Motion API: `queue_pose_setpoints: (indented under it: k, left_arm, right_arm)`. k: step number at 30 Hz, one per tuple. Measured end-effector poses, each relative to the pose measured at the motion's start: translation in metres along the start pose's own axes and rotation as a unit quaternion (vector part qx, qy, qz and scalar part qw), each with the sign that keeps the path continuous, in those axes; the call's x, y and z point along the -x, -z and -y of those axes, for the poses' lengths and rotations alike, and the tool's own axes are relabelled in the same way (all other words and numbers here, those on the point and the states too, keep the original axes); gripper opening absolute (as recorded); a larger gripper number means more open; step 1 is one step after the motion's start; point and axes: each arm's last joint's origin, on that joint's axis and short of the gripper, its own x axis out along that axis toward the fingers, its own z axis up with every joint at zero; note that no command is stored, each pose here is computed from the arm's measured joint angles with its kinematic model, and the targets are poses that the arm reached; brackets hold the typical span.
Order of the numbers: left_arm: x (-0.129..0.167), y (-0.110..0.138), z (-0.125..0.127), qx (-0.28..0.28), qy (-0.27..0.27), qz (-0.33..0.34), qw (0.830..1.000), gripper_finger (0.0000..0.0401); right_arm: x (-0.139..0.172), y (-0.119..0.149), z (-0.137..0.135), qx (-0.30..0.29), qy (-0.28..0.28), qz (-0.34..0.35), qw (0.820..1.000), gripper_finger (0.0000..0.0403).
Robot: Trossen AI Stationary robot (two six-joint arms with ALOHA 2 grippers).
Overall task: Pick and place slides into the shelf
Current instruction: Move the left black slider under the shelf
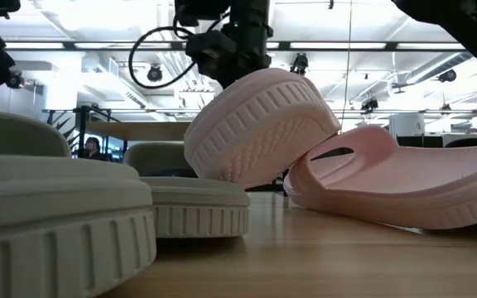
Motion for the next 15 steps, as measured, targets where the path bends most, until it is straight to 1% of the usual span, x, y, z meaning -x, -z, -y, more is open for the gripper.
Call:
queue_pose_setpoints:
  k: [4,7,10,12,15]
  left_arm:
    - [-0.001,-0.006,0.008,0.045,0.026,0.040,0.998,0.0072]
    - [-0.003,-0.016,0.014,0.090,0.041,0.089,0.991,0.0072]
    - [-0.006,-0.025,0.013,0.118,0.033,0.128,0.984,0.0072]
    - [-0.009,-0.030,0.012,0.135,0.022,0.153,0.979,0.0072]
    - [-0.013,-0.034,0.009,0.185,0.008,0.185,0.965,0.0072]
  right_arm:
    - [0.000,-0.002,-0.002,0.053,-0.011,0.012,0.998,0.0065]
    - [0.000,0.000,-0.002,0.120,-0.027,-0.008,0.992,0.0059]
    - [0.000,0.001,-0.003,0.188,-0.042,-0.017,0.981,0.0059]
    - [-0.001,0.001,-0.003,0.220,-0.044,-0.016,0.974,0.0059]
    - [-0.001,0.001,-0.003,0.251,-0.045,-0.015,0.967,0.0059]
